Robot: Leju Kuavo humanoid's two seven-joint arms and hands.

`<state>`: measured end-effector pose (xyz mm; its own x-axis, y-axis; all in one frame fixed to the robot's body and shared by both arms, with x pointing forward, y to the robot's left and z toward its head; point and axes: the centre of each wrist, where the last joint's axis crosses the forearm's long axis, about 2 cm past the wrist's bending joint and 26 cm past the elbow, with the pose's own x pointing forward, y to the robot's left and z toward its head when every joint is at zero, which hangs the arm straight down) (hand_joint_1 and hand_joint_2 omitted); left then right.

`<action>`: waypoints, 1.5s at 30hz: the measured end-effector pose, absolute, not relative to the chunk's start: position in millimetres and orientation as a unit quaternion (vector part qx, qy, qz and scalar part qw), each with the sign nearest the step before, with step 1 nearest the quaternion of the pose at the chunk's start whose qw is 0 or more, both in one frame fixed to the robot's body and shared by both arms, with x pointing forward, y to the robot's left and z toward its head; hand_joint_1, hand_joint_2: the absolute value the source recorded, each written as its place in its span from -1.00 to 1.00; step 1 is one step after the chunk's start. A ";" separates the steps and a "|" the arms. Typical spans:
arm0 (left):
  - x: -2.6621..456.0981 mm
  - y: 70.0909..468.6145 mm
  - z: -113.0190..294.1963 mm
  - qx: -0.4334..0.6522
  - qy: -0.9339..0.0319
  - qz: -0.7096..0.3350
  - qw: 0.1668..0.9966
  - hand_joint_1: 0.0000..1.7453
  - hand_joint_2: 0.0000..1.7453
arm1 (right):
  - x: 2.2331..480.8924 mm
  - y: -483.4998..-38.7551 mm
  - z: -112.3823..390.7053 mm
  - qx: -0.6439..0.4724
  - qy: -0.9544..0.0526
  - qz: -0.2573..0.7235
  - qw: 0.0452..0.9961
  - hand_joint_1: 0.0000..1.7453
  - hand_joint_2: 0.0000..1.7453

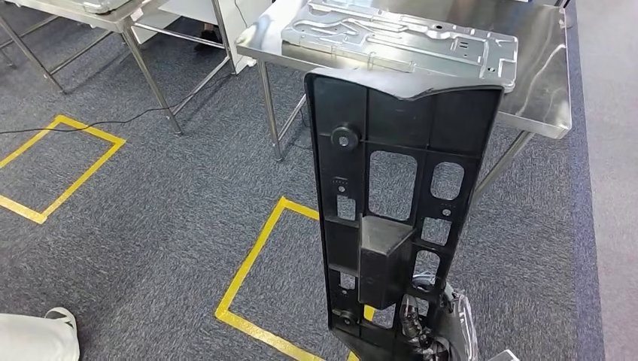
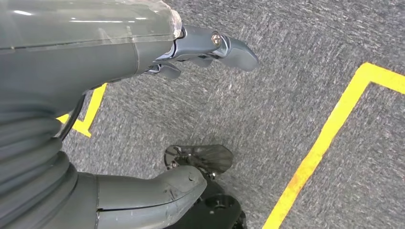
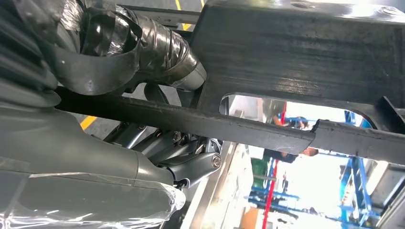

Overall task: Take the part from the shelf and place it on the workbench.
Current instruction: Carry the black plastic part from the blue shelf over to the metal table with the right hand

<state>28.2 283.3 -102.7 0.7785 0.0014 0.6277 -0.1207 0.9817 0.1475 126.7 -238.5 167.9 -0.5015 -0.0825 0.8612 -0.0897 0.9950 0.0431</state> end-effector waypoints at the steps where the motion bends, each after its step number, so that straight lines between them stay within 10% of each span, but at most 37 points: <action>1: 28.4 283.7 -102.6 0.091 -0.332 0.032 0.939 -1.00 1.00 | 126.8 -238.4 168.0 0.049 -0.867 0.004 0.496 1.00 1.00; 45: 18.2 290.3 -100.2 0.096 -0.313 0.032 0.944 -1.00 1.00 | 125.8 -235.1 164.2 0.042 -0.854 0.005 0.519 1.00 1.00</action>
